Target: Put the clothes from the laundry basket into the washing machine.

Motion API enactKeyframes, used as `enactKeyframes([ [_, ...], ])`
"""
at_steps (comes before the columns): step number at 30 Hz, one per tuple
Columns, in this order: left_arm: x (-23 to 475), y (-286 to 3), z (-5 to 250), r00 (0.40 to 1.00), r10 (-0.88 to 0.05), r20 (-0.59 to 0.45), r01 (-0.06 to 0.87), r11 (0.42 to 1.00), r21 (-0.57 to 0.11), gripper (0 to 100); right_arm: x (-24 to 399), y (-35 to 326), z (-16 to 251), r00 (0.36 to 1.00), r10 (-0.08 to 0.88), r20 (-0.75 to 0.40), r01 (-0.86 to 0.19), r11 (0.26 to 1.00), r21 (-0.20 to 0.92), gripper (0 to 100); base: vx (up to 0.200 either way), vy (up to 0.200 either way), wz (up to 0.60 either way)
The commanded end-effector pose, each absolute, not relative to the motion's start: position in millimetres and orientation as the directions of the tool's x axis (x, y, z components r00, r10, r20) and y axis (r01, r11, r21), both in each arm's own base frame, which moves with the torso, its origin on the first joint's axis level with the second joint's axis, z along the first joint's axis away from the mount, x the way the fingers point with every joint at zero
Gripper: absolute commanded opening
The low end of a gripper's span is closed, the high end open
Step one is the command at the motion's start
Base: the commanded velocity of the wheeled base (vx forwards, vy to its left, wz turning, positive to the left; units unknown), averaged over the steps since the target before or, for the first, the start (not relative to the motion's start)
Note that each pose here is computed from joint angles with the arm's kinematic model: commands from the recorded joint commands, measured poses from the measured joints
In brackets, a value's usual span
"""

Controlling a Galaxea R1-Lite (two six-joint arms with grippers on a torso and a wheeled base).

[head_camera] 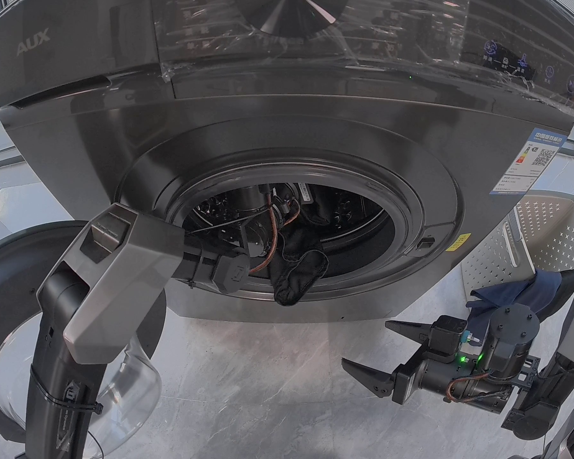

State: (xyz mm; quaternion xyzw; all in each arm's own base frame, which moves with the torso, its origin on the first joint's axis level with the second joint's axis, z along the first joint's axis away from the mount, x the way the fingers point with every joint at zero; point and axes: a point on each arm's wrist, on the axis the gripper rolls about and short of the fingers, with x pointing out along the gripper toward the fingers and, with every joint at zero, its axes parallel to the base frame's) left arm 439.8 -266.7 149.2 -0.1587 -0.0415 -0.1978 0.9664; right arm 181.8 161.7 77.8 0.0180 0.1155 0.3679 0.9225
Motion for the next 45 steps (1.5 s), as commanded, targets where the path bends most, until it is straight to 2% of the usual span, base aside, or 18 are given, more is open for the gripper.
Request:
enactKeyframes([
  [1,438,-268,136,0.922,-0.371,0.115,0.388,0.874,-0.292,100,183,162,78,0.704,0.682,-0.196,-0.674,0.729,0.117,100,0.000,0.000,0.00],
  [8,413,-271,142,0.909,-0.414,0.054,0.413,0.869,-0.273,100,181,162,79,0.701,0.686,-0.195,-0.677,0.726,0.119,100,0.000,0.000,0.00],
  [9,405,-269,139,0.903,-0.429,0.005,0.416,0.874,-0.251,100,182,162,79,0.704,0.684,-0.193,-0.675,0.728,0.117,100,0.000,0.000,0.00],
  [13,397,-265,127,0.889,-0.450,-0.087,0.425,0.880,-0.211,100,182,162,79,0.703,0.685,-0.193,-0.676,0.727,0.117,100,0.000,0.000,0.00],
  [19,405,-268,97,0.877,-0.457,-0.146,0.428,0.883,-0.192,100,181,164,79,0.698,0.690,-0.192,-0.682,0.722,0.119,100,0.000,0.000,0.00],
  [20,408,-267,91,0.877,-0.454,-0.158,0.425,0.886,-0.184,0,181,164,79,0.698,0.690,-0.192,-0.682,0.722,0.119,100,0.000,0.000,0.00],
  [25,419,-270,81,0.881,-0.449,-0.146,0.426,0.889,-0.166,0,181,164,79,0.698,0.690,-0.192,-0.682,0.722,0.119,100,0.000,0.000,0.00],
  [32,428,-275,104,0.894,-0.444,-0.061,0.427,0.885,-0.186,0,183,165,81,0.700,0.691,-0.181,-0.682,0.722,0.118,100,0.000,0.000,0.00],
  [36,450,-272,123,0.924,-0.377,0.061,0.380,0.892,-0.245,0,183,166,81,0.699,0.692,-0.178,-0.683,0.721,0.120,100,0.000,0.000,0.00],
  [45,466,-271,131,0.932,-0.323,0.163,0.357,0.893,-0.274,0,183,165,82,0.701,0.691,-0.177,-0.682,0.722,0.120,100,0.000,0.000,0.00],
])
